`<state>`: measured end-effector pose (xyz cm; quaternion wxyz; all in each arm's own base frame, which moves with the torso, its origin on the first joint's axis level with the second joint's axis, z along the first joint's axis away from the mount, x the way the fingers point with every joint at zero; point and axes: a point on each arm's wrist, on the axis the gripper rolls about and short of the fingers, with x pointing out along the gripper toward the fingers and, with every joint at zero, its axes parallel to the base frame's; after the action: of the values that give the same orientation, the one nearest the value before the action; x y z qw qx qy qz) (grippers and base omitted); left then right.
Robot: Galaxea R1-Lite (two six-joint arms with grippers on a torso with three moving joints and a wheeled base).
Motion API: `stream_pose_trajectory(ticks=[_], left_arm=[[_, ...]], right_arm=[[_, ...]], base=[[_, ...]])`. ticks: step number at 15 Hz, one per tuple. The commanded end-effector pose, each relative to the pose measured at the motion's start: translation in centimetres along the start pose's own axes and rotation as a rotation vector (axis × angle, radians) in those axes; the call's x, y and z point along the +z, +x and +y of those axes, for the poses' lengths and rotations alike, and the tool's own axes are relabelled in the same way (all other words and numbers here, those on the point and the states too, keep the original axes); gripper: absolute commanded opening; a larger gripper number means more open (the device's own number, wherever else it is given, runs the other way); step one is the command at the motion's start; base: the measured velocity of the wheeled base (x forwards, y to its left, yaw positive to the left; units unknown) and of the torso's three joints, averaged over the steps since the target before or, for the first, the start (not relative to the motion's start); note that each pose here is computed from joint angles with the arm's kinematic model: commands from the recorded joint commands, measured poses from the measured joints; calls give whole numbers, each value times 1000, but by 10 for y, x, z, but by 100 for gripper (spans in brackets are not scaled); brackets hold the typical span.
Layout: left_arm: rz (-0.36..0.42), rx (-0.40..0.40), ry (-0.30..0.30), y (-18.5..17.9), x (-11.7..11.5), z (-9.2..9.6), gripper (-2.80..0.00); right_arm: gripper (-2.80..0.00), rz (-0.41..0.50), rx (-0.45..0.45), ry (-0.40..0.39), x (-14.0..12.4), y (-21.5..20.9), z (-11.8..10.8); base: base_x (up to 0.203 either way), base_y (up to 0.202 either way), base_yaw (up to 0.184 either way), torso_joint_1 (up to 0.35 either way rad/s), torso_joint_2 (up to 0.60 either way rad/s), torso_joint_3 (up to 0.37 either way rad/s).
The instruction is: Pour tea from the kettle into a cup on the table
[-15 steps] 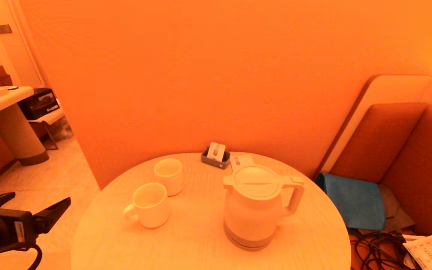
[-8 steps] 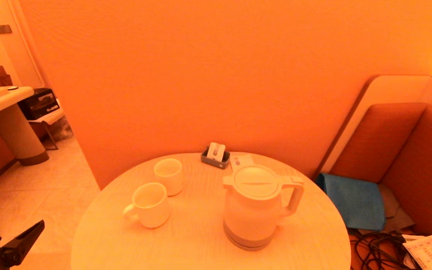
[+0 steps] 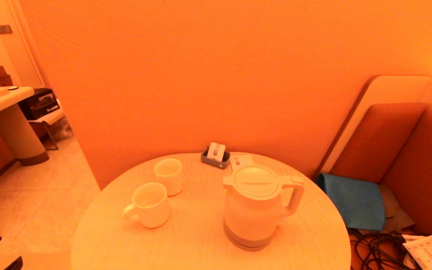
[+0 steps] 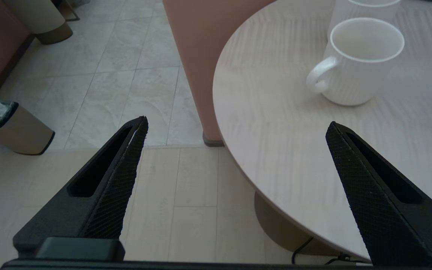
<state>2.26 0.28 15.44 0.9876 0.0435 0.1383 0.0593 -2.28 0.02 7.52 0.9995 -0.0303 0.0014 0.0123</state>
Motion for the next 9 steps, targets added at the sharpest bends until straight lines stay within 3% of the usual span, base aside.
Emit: stream_pose_trajectory(ticks=[1, 3, 4, 9], left_arm=[[-49, 4, -12, -12, -7, 3, 0], [-57, 2, -11, -15, -12, 3, 0], [-40, 1, -5, -14, -16, 3, -280], [-27, 0, -8, -14, -51, 2, -280]], right_arm=[[-280, -1, 2, -1, 0, 0, 0], [-280, -1, 1, -1, 0, 0, 0], [-280, -1, 0, -1, 0, 0, 0], [-280, -1, 1, -1, 0, 0, 0]], base=[[0, 0, 0, 0, 0, 0], [0, 0, 0, 0, 0, 0], [0, 0, 0, 0, 0, 0], [0, 0, 0, 0, 0, 0]])
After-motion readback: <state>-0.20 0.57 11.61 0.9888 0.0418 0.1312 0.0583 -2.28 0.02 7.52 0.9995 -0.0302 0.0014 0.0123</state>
